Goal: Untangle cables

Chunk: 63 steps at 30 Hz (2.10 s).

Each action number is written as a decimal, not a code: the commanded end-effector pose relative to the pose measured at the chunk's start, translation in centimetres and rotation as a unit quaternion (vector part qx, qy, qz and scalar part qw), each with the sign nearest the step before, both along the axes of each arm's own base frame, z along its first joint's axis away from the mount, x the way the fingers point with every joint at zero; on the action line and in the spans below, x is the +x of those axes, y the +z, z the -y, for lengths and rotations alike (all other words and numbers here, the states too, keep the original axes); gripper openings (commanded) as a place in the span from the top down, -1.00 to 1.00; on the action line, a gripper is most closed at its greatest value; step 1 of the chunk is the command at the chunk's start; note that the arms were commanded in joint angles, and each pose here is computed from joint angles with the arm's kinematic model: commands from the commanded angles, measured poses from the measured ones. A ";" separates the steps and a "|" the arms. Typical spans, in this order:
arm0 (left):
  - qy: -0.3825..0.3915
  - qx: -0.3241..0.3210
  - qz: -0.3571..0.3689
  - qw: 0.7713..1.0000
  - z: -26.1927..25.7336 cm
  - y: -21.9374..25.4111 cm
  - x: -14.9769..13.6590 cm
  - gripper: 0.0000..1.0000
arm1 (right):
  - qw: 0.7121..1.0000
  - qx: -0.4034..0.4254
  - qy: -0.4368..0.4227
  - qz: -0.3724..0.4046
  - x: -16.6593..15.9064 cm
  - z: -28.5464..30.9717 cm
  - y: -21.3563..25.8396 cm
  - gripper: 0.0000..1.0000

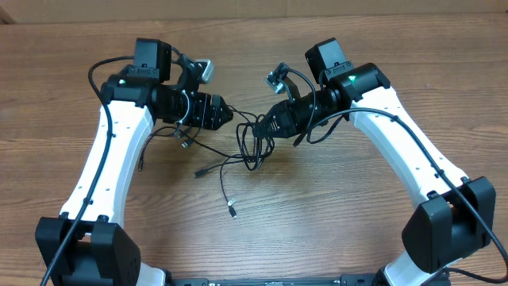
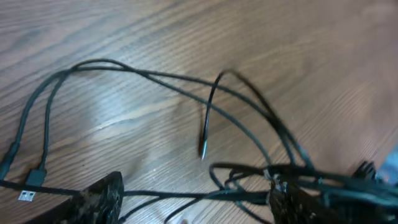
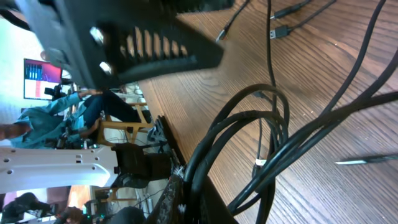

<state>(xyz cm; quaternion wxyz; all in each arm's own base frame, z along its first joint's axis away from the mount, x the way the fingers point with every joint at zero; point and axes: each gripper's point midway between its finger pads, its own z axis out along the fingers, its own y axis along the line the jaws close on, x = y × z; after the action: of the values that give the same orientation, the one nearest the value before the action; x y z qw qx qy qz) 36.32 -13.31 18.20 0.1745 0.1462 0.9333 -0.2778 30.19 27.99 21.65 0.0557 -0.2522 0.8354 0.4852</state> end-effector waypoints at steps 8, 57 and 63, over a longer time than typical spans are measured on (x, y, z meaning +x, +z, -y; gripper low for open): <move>-0.184 -0.083 0.106 0.974 4.9 -0.1 -1.6 -0.36 | 1.000 0.018 0.000 0.001 -0.3 0.1 1.1 0.92; 0.163 -0.085 -0.104 0.977 2.4 -4.6 3.3 -0.75 | 0.991 0.130 0.005 0.005 1.3 -1.4 5.4 0.92; 0.031 -0.182 -0.041 0.982 1.7 -0.6 2.1 -0.55 | 0.974 0.214 0.057 0.048 1.2 -2.2 8.6 0.93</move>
<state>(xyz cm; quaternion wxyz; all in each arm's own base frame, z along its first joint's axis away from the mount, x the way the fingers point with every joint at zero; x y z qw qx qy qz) 38.92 -15.25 14.64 0.1334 -0.0047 0.9163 -0.3776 32.35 30.38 28.13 0.1234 -0.2875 0.7240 0.6148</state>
